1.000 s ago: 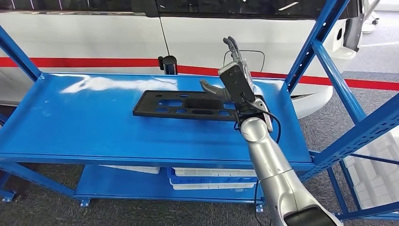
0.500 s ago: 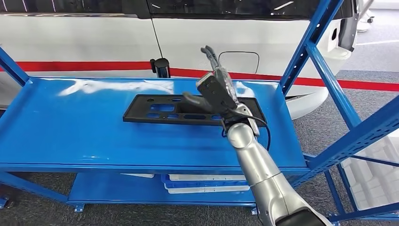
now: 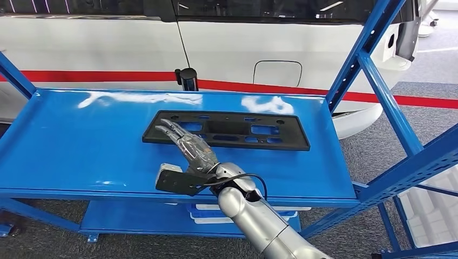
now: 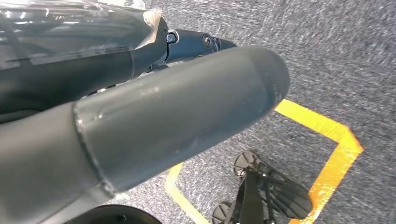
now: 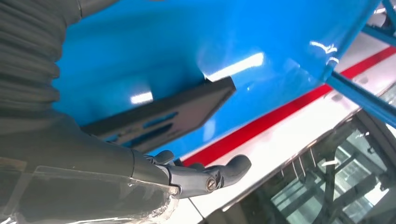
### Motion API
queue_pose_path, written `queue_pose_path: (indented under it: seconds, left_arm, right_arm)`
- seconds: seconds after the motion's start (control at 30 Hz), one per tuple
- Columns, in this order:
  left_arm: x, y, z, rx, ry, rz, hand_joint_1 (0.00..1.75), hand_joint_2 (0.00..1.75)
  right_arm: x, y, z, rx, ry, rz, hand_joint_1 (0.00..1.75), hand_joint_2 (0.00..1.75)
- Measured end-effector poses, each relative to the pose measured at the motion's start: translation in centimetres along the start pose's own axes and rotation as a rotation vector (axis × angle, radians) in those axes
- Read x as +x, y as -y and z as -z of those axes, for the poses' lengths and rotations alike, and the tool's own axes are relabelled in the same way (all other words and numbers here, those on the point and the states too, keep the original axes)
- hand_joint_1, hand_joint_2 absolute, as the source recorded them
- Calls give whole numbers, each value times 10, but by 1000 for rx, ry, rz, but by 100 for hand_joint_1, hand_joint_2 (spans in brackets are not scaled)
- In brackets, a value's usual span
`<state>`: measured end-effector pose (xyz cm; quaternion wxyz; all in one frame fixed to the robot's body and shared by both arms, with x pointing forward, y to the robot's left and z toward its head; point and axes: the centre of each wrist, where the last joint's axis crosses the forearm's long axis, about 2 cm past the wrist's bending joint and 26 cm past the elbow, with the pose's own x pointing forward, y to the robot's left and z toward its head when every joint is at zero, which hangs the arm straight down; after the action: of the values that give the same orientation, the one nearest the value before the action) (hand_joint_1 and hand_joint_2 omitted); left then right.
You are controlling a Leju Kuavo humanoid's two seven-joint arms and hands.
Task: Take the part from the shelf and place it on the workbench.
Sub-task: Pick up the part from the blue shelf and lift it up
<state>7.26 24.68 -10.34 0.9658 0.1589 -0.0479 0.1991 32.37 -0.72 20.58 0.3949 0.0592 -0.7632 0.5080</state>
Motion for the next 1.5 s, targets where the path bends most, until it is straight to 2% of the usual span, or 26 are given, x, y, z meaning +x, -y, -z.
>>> queue_pose_path:
  seconds: [0.37, 0.6, 0.9, 1.17, 1.5]
  left_arm:
    - [-3, -4, 2, 8, -6, 18, 0, 0]
    - [-8, -7, 3, 20, -15, 35, 0, 0]
    - [-8, -10, 4, 34, -25, 51, 0, 0]
    - [-8, -10, 4, 41, -29, 74, 0, 0]
    - [-8, -11, 4, 41, -30, 97, 0, 0]
  right_arm:
    - [5, -22, 7, 97, 24, -19, 0, 175]
    - [4, -25, 13, 20, 5, -54, 0, 175]
    - [-1, -26, 16, 28, -25, -93, 0, 175]
    - [-14, -20, 16, 10, -119, -98, 0, 175]
    - [-42, -14, 7, 18, -322, -310, 0, 175]
